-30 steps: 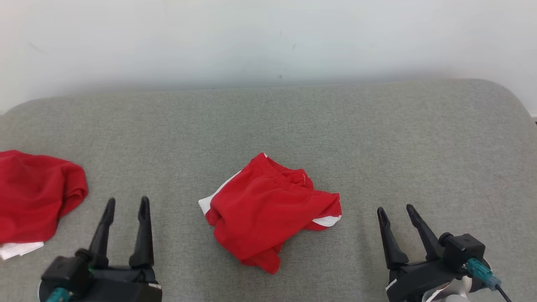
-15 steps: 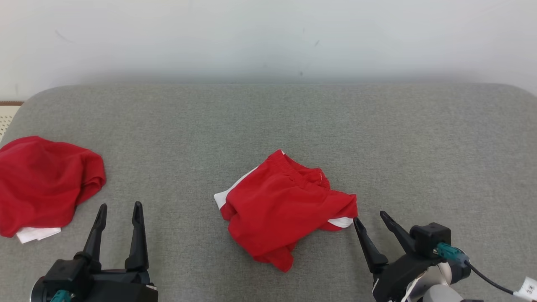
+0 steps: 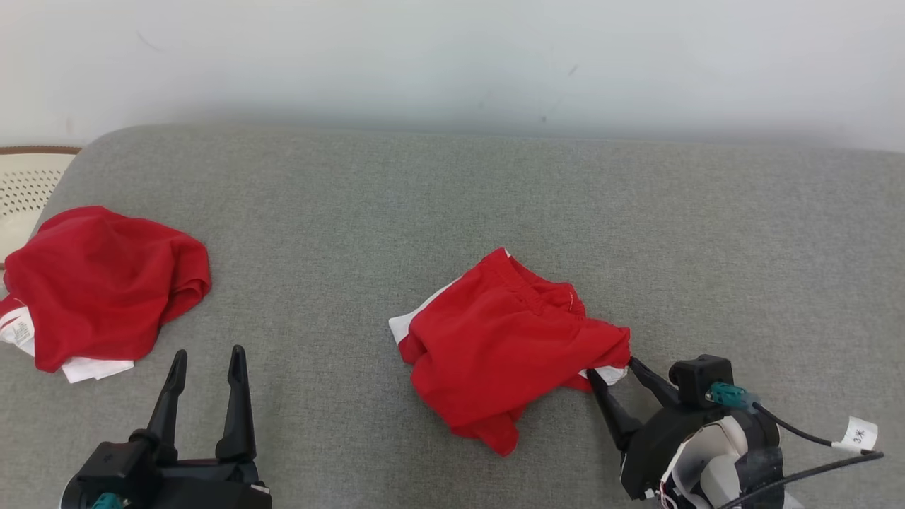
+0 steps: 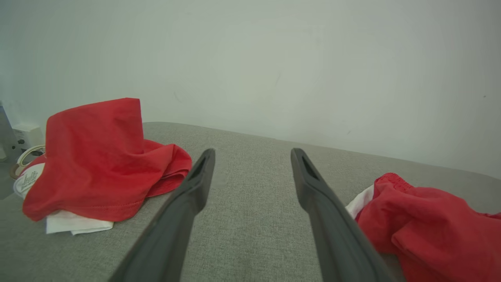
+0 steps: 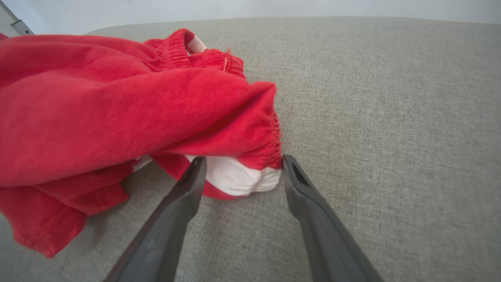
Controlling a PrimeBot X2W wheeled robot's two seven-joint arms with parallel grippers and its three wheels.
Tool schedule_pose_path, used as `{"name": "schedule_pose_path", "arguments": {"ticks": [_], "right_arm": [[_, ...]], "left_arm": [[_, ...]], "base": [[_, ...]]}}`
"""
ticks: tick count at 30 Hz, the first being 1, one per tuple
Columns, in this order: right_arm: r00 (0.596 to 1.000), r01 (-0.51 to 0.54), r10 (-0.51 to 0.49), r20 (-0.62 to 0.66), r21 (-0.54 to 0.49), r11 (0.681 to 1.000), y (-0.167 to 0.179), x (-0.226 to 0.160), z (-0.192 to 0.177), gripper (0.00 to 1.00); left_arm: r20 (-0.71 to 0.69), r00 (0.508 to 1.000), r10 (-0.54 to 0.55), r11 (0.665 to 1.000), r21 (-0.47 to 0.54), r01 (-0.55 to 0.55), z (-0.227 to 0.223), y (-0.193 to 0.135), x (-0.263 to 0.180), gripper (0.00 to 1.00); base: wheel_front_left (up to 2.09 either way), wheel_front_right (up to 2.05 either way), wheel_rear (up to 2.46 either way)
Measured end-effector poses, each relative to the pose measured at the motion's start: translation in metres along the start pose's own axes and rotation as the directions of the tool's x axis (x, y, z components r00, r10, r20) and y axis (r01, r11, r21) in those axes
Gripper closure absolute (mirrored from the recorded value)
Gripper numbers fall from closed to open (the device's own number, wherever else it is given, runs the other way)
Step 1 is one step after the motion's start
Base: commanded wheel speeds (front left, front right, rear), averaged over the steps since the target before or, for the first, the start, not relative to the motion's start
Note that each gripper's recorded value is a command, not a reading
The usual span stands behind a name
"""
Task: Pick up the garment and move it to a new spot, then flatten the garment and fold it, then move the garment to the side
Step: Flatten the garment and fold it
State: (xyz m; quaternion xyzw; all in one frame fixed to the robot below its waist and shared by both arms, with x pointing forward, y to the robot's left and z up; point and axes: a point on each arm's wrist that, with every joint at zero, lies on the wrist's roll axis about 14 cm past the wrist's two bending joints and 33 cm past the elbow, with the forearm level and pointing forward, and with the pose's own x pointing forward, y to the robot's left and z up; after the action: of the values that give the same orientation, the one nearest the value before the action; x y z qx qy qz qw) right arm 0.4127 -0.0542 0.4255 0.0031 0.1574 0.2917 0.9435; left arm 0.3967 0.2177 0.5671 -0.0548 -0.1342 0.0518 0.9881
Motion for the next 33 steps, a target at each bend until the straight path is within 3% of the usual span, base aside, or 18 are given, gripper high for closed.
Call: {"name": "schedule_pose_path", "arguments": {"ticks": [1,2,3,13,21,25,30,31,32,33], "right_arm": [[1.000,-0.002,0.002,-0.007,-0.006,1.000,-0.001,0.001,-0.001,0.59],[1.000,-0.002,0.002,-0.006,-0.006,1.000,-0.002,0.003,-0.001,0.83],[1.000,0.001,-0.001,-0.004,-0.005,1.000,-0.004,0.004,0.000,1.00],[0.989,0.065,-0.059,0.137,-0.042,0.997,-0.037,0.001,0.042,1.00],[0.944,0.191,-0.150,0.294,-0.117,0.975,-0.086,-0.029,0.102,1.00],[0.937,0.229,-0.183,0.299,-0.128,0.965,-0.097,-0.041,0.107,1.00],[0.956,0.236,-0.210,0.204,-0.108,0.966,-0.096,-0.050,0.081,1.00],[0.958,0.237,-0.215,0.188,-0.100,0.966,-0.096,-0.052,0.076,0.95],[0.961,0.239,-0.222,0.168,-0.092,0.967,-0.096,-0.053,0.071,0.44],[0.964,0.239,-0.224,0.146,-0.093,0.966,-0.095,-0.054,0.065,0.00]], "left_arm": [[-0.001,1.000,0.004,1.000,0.001,-0.004,0.000,0.001,0.000,0.00],[-0.003,1.000,0.007,1.000,0.002,-0.007,-0.001,0.002,-0.001,0.00],[-0.005,1.000,0.008,1.000,0.002,-0.008,-0.001,0.003,-0.001,0.00],[-0.014,1.000,0.005,1.000,-0.008,-0.005,-0.007,0.000,0.003,0.00],[-0.026,0.999,-0.026,0.999,-0.035,0.025,-0.012,-0.015,0.006,0.00],[-0.027,0.999,-0.030,0.999,-0.043,0.029,-0.013,-0.018,0.006,0.00],[-0.033,0.999,-0.029,0.999,-0.047,0.027,-0.014,-0.018,0.005,0.00],[-0.034,0.999,-0.027,0.999,-0.048,0.026,-0.014,-0.017,0.004,0.00],[-0.034,0.999,-0.027,0.999,-0.048,0.025,-0.014,-0.017,0.004,0.00],[-0.034,0.999,-0.026,0.999,-0.048,0.024,-0.014,-0.017,0.004,0.00]], "base": [[0.00,0.00,0.00],[0.00,0.00,0.00],[0.00,0.00,0.00],[0.00,0.00,0.00],[0.00,0.00,0.00],[0.00,0.00,0.00],[0.00,0.00,0.00],[0.00,0.00,0.00],[0.00,0.00,0.00],[0.00,0.00,0.00]]}}
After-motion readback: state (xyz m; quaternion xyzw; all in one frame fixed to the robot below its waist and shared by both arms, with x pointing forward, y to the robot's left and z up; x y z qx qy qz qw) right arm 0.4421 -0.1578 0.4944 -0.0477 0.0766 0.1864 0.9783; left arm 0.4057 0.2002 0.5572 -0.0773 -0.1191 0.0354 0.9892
